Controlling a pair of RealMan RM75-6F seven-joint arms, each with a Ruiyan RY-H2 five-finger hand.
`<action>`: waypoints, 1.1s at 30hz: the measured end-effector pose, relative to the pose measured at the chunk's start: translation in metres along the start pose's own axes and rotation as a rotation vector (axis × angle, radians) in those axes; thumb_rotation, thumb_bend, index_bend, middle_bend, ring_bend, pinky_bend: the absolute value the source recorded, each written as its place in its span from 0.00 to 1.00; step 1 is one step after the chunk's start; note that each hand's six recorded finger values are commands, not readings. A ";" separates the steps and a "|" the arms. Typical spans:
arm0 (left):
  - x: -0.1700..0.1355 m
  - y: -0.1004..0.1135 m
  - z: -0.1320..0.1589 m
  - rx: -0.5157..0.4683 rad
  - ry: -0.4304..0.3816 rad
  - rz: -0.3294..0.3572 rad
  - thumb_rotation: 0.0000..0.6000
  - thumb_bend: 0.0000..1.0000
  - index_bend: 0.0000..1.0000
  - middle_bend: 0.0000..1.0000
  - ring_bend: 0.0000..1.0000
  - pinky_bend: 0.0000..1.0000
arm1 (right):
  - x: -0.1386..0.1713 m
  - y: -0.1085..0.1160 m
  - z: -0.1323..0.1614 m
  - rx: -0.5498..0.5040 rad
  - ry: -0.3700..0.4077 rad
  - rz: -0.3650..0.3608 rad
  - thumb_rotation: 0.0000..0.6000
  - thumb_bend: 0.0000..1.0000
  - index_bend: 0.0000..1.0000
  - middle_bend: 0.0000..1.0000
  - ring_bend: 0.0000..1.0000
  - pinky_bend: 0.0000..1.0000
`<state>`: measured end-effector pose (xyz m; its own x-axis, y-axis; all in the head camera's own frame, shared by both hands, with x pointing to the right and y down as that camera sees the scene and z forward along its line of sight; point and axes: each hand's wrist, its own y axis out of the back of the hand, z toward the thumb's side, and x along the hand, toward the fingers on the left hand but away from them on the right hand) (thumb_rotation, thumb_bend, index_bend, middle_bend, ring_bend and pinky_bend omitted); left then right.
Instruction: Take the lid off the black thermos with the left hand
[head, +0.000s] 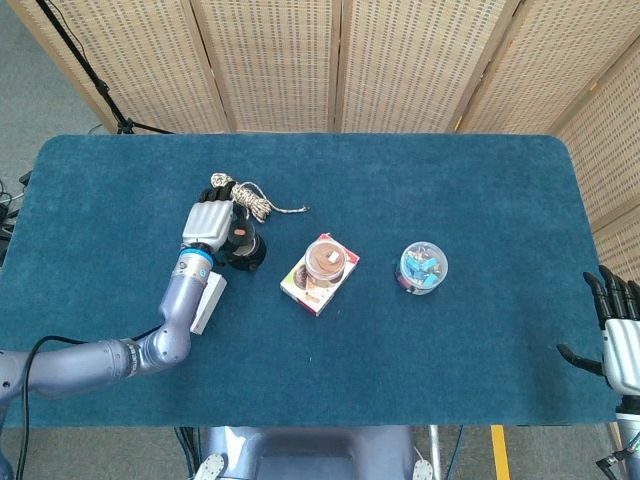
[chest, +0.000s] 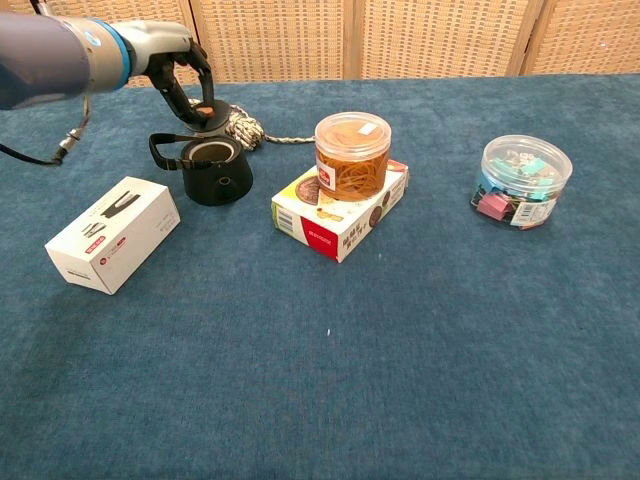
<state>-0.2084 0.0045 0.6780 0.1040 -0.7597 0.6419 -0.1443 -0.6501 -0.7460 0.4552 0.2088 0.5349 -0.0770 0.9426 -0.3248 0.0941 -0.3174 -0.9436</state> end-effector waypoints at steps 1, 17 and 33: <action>-0.002 0.003 -0.003 0.001 0.001 0.004 1.00 0.39 0.64 0.00 0.00 0.00 | 0.000 0.000 0.000 -0.001 0.002 0.000 1.00 0.00 0.00 0.00 0.00 0.00; -0.002 0.002 -0.099 -0.039 0.150 -0.003 1.00 0.39 0.64 0.00 0.00 0.00 | 0.003 -0.003 0.006 0.004 0.017 0.011 1.00 0.00 0.00 0.00 0.00 0.00; 0.026 -0.049 -0.111 -0.077 0.195 -0.081 1.00 0.32 0.24 0.00 0.00 0.00 | -0.004 -0.012 0.001 0.014 -0.006 0.038 1.00 0.00 0.00 0.00 0.00 0.00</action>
<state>-0.3074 0.0190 0.7508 -0.0727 -0.6832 0.7266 -0.2190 -0.6998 -0.6800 0.4534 0.2088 0.5473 -0.0800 0.9293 -0.3606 0.0830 -0.3543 -0.9314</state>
